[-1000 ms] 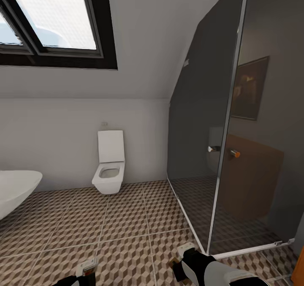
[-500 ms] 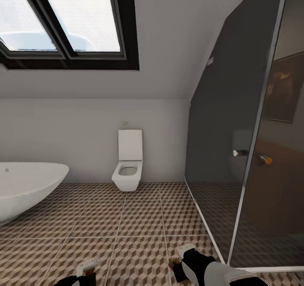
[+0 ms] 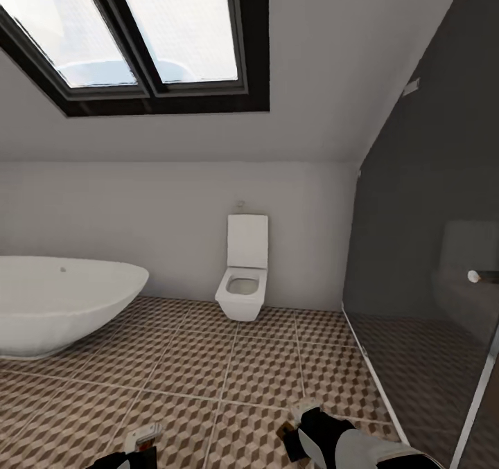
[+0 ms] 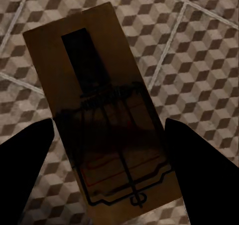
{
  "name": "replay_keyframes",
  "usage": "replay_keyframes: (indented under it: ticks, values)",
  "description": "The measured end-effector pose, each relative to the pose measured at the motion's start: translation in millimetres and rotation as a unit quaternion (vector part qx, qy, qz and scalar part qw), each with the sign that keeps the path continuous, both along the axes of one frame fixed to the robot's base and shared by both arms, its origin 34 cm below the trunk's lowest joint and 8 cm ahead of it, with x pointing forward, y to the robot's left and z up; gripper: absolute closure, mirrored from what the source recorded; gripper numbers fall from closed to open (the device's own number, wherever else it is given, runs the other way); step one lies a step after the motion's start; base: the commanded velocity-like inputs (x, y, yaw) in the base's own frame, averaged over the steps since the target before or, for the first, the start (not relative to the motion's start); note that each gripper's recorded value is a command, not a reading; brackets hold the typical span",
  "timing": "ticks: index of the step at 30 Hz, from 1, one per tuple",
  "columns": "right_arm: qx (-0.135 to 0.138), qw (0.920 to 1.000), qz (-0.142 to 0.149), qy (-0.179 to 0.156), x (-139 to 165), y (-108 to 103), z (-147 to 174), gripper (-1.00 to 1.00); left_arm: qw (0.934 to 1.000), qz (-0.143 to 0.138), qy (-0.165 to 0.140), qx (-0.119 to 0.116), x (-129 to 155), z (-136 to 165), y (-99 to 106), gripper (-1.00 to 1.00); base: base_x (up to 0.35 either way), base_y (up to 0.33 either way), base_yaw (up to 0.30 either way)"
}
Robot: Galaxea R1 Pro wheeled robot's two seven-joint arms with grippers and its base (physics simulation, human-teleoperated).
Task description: Take the four mousetraps from the cabinet in the bathroom and place them on the bathroom floor. Make sure all four end up on the same floor surface, and ensure that at least two of them are either under or directly next to the same bathroom sink.
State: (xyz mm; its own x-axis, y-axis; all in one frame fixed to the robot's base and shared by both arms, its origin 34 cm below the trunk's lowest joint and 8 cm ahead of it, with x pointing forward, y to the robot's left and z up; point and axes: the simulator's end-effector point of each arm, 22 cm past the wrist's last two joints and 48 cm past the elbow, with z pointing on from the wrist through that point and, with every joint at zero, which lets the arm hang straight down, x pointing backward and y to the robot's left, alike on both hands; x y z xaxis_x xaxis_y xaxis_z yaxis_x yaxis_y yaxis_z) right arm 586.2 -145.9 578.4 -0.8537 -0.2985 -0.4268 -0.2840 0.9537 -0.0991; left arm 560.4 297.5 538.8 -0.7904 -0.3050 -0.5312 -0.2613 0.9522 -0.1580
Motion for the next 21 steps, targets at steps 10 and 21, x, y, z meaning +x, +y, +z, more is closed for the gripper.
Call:
replay_keyframes:
  ticks: [10, 21]
  values:
    - [0.001, 1.0000, 0.000, -0.002, 0.7, 0.2, 0.4, 1.00, 1.0000, 0.000, 0.000, 0.000, 0.0, 0.0, 0.0, 1.00, 0.324, 0.071, 0.278]
    - [0.002, 1.0000, 0.000, -0.006, 2.7, 0.6, 2.8, 1.00, 1.0000, -0.005, -0.004, 0.001, 2.3, 2.5, -1.1, 1.00, 0.324, 0.071, -0.077]
